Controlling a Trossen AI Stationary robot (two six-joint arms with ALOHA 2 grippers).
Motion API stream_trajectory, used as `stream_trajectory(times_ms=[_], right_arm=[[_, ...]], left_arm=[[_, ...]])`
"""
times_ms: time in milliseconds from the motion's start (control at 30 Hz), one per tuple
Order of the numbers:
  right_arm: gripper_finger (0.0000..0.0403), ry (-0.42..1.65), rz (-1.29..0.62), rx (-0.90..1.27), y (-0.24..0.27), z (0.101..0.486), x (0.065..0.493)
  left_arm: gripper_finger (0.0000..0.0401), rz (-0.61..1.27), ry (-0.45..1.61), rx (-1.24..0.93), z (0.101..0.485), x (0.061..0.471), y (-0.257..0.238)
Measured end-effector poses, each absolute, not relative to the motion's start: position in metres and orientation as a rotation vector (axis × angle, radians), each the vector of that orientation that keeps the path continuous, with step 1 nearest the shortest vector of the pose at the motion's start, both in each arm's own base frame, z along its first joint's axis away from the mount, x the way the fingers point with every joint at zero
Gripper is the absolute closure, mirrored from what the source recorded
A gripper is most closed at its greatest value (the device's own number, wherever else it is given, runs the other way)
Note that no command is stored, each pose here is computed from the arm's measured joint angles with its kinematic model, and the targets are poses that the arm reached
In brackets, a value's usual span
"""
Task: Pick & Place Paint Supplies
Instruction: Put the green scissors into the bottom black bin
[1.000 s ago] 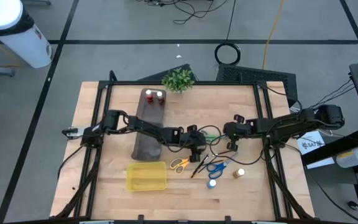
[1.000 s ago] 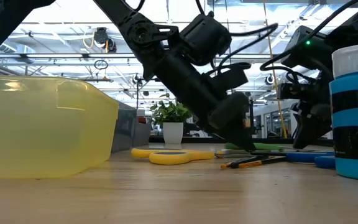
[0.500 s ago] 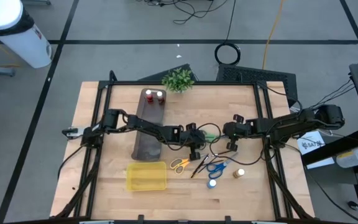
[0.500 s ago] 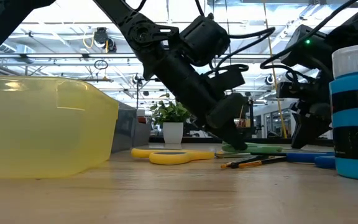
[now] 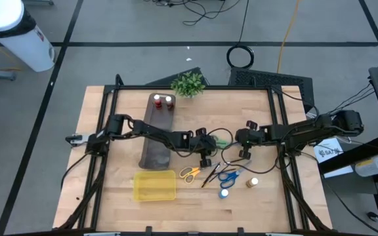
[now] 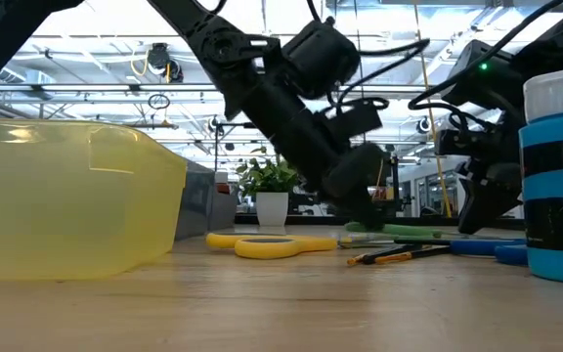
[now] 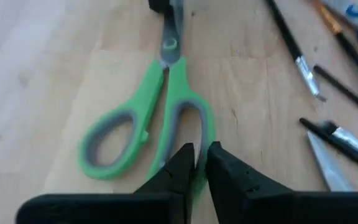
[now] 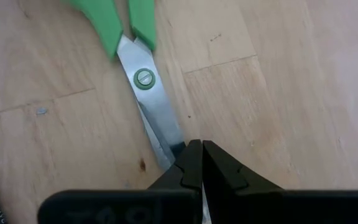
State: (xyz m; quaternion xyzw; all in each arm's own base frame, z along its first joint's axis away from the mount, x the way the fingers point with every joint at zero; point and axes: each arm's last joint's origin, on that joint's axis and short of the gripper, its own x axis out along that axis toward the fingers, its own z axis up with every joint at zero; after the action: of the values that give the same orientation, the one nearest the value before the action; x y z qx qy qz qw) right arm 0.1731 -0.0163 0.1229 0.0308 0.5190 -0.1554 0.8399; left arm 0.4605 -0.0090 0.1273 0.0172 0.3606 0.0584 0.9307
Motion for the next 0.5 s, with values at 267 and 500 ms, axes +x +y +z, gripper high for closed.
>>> stream_trajectory(times_ms=[267,500], right_arm=[[0.0403,1.15,-0.338,0.111,-0.022,0.114,0.174],[0.0403,1.161,-0.335,0.129,-0.025,0.109,0.177]], left_arm=[[0.0346,0.051,0.677,0.011,0.152,0.459,-0.018],[0.0345,-0.003,0.764,0.066,0.141,0.455,-0.027]])
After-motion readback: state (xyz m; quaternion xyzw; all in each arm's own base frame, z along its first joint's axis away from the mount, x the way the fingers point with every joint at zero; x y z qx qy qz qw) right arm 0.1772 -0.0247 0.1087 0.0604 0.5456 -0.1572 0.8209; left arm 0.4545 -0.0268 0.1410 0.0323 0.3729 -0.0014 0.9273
